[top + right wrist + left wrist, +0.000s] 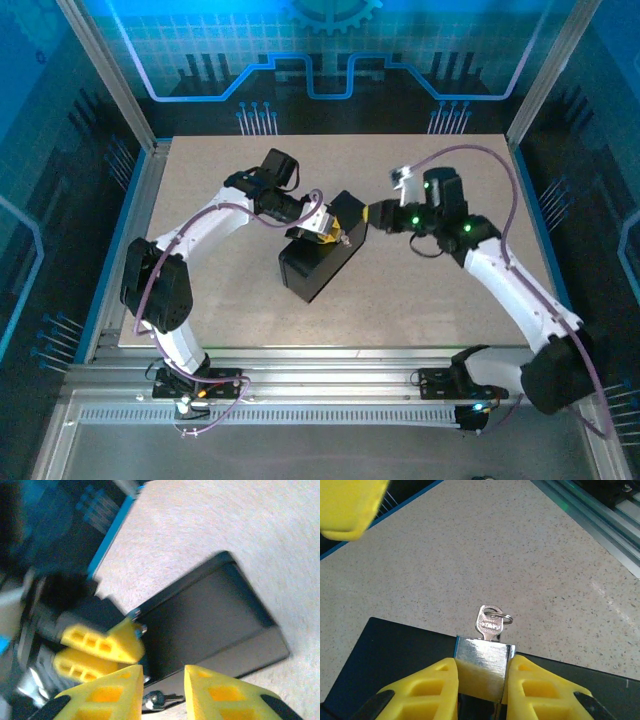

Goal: Unlock a padlock with a key

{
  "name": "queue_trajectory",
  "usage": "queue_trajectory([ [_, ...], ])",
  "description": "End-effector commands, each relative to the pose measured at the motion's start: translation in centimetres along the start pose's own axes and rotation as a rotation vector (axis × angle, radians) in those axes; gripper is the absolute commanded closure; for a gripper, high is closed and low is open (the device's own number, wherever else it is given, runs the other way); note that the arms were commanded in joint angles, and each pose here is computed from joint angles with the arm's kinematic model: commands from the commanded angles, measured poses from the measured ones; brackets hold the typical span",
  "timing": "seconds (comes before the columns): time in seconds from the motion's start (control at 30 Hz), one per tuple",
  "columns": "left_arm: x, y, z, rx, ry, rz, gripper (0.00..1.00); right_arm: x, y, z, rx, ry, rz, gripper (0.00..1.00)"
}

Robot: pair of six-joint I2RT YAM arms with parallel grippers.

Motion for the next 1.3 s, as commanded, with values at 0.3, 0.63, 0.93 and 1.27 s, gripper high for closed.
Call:
queue_trajectory([
  [0.3, -1.3, 0.6, 0.2, 0.037, -0.006, -0.088, 0.87, 4.6, -2.8, 0.9, 0.110, 1.070, -0.147, 0.67],
  [0.63, -1.3, 0.6, 0.1, 0.049, -0.002, -0.086, 0.87, 4.6, -3.5, 2.8, 0.174, 1.188, -0.212, 0.67],
  [0.93, -1.5, 0.7, 0.0, 0.049, -0.004, -0.090, 0.87, 5.6, -3.5, 4.4, 0.129, 1.251, -0.175, 0.68],
  [1.27, -1.5, 0.7, -0.1, 0.061, 0.006, -0.101, 0.87, 5.9, -4.0, 5.8, 0.117, 1.287, -0.198, 0.72],
])
Point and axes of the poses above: each hand's point on the last joint's axis, 136 mm out from that joint toward the fingers, its own y axis back along the fingers, its own z axis along the line the jaws close on, x = y × z, the point moved 7 cm from there along y, back along the fingers, and after that the axes turned 1 degree about y, right-handed, at the moved point
